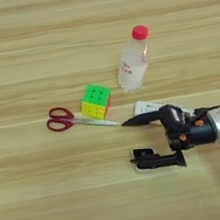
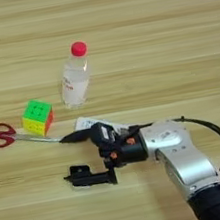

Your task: Move the objects on the table

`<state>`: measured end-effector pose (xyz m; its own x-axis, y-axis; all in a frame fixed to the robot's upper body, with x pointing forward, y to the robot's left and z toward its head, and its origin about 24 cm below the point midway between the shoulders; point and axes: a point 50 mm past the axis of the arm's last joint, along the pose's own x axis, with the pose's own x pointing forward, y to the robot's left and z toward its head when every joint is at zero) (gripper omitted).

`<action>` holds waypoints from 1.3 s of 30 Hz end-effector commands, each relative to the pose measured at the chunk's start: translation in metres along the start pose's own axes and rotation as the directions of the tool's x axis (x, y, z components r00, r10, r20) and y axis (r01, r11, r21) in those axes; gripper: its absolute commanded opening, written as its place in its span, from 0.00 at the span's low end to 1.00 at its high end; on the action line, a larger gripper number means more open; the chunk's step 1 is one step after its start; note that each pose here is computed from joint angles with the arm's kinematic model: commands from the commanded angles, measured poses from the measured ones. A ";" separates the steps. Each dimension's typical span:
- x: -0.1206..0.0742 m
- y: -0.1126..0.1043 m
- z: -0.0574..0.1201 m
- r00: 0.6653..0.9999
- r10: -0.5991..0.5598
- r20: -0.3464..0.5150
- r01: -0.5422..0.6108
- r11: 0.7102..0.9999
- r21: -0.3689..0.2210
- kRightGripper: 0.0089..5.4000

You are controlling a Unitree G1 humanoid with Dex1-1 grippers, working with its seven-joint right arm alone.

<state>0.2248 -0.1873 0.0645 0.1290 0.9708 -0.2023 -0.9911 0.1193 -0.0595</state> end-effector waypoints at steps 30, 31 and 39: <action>0.057 -0.056 0.025 0.866 -0.499 0.006 0.486 0.840 -0.241 0.99; 0.057 -0.057 0.024 0.863 -0.505 0.003 0.491 0.838 -0.239 0.99; 0.057 -0.063 0.017 0.841 -0.540 -0.030 0.528 0.832 -0.170 0.99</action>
<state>0.2768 -0.1384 0.0435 0.6034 0.7552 -0.2560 -0.7958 0.5500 -0.2532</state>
